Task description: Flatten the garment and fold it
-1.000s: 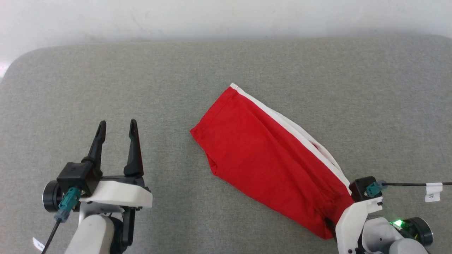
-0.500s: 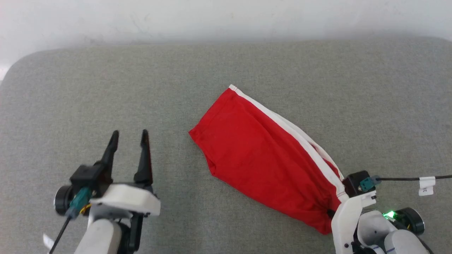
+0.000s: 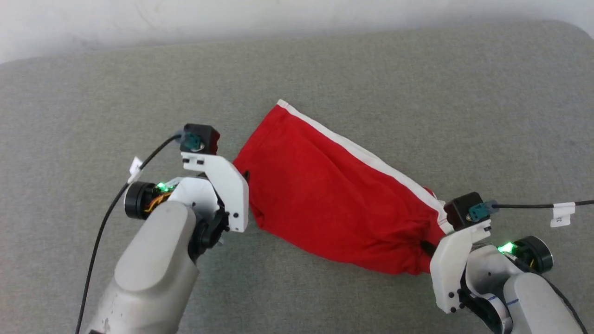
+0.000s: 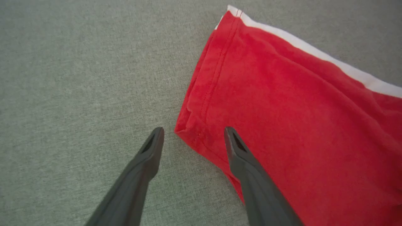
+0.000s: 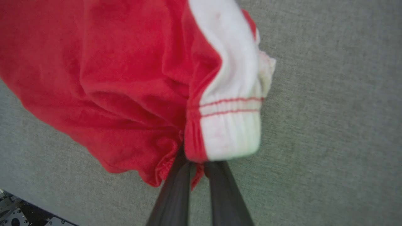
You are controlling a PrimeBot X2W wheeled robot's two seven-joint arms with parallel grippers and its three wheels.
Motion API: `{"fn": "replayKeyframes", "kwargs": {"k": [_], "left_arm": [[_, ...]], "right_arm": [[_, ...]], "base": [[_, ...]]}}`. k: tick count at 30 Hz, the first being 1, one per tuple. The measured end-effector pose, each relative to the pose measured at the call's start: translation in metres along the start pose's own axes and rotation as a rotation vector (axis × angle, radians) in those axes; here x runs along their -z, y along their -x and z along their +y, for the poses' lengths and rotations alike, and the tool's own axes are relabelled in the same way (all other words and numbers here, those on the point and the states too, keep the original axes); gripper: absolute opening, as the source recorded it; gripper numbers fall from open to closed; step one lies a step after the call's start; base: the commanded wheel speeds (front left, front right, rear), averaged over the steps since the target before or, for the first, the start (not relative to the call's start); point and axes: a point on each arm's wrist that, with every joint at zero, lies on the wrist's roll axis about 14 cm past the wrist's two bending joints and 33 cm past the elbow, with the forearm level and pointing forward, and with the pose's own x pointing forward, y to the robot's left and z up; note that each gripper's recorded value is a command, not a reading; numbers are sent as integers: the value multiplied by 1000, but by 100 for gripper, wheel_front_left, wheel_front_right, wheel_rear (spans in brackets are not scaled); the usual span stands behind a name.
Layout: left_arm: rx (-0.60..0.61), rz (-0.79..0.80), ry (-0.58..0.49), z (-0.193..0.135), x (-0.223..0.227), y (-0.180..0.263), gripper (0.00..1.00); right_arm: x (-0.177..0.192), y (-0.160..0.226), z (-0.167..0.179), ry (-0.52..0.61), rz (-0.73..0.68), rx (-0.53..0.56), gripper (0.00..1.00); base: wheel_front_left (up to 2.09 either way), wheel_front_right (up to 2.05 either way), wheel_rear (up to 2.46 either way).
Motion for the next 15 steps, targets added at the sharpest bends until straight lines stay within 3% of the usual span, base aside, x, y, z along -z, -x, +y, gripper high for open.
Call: {"fn": "replayKeyframes", "kwargs": {"k": [8,9,10,11,15], "left_arm": [[7,261,-62,-5,34,-22,100],[14,280,-60,-6,36,-23,93],[14,280,-60,-6,36,-23,40],[26,291,-60,-8,35,-24,0],[65,319,-40,-15,37,-26,0]], "right_arm": [[7,-1,-9,-32,13,13,0],[8,-1,-10,-39,14,13,0],[8,-1,-10,-39,14,13,0],[9,-1,-10,-44,15,13,0],[9,-3,-11,-47,15,13,0]], "base": [[0,0,0],[0,0,0],[0,0,0],[0,0,0],[0,0,0]]}}
